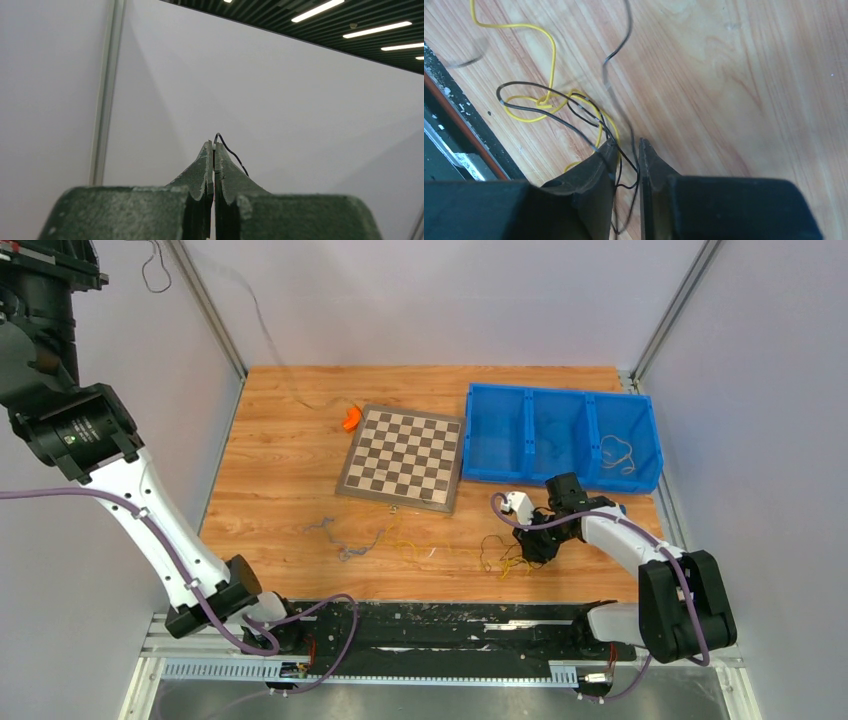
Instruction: Untangle the cables
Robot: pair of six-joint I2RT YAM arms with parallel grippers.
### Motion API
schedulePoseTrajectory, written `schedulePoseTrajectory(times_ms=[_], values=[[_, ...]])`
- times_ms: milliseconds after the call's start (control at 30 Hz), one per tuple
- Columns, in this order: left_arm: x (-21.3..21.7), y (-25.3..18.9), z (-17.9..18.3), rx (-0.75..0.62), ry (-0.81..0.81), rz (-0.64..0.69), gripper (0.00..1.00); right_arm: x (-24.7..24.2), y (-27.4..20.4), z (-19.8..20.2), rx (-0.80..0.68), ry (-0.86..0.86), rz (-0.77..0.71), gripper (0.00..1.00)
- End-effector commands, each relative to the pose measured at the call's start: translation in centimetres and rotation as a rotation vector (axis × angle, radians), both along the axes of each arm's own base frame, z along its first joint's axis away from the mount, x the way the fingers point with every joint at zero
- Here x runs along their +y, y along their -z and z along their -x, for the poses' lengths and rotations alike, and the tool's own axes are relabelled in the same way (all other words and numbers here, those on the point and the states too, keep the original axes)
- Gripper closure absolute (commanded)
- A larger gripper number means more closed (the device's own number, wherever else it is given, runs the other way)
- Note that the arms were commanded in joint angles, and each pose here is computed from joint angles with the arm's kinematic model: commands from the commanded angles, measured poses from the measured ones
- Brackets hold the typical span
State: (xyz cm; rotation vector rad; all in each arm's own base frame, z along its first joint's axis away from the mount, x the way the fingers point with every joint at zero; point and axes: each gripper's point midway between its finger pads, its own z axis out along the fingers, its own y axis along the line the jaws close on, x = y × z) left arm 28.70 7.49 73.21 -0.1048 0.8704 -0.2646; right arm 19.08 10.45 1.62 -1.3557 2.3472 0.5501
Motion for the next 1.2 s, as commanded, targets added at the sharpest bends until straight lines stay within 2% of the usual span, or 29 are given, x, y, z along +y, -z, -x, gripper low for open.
schedulePoseTrajectory(times_ms=[0,100,167,267,333,400,533,633,800,933,1167], values=[[1.6,-1.0,1.0,-0.046,-0.102,0.009,1.0,-0.2,-0.6,-0.4,-0.024,-0.014,0.002,0.78],[2.8,-1.5,1.2,-0.065,-0.141,0.02,1.0,-0.7,-0.3,-0.1,-0.017,-0.019,0.022,0.78],[2.4,-1.2,0.8,-0.049,-0.094,0.019,1.0,-0.8,-0.4,0.0,-0.013,-0.018,0.022,0.74],[-0.8,0.3,0.0,-0.024,0.137,-0.016,1.0,0.5,-2.4,-0.3,-0.002,-0.021,-0.048,0.56],[-2.7,1.3,0.0,0.003,0.247,-0.047,1.0,1.9,-5.2,-1.1,-0.018,-0.017,-0.128,0.39],[-4.7,2.1,0.5,0.022,0.31,-0.104,1.0,3.2,-8.4,-2.3,-0.049,-0.011,-0.199,0.27],[-7.2,3.4,1.7,0.051,0.376,-0.19,1.0,5.4,-14.6,-4.0,-0.102,-0.011,-0.33,0.15],[-8.5,4.1,2.3,0.071,0.424,-0.218,1.0,6.7,-18.7,-4.9,-0.135,-0.01,-0.412,0.09],[-12.8,6.3,3.6,0.123,0.618,-0.286,1.0,9.9,-26.7,-6.7,-0.234,-0.029,-0.571,0.0],[-16.5,8.6,4.1,0.166,0.762,-0.324,1.0,13.5,-32.9,-7.1,-0.321,-0.08,-0.696,0.0],[-21.9,11.4,2.9,0.221,0.951,-0.277,1.0,19.7,-39.9,-4.7,-0.415,-0.239,-0.883,0.0]])
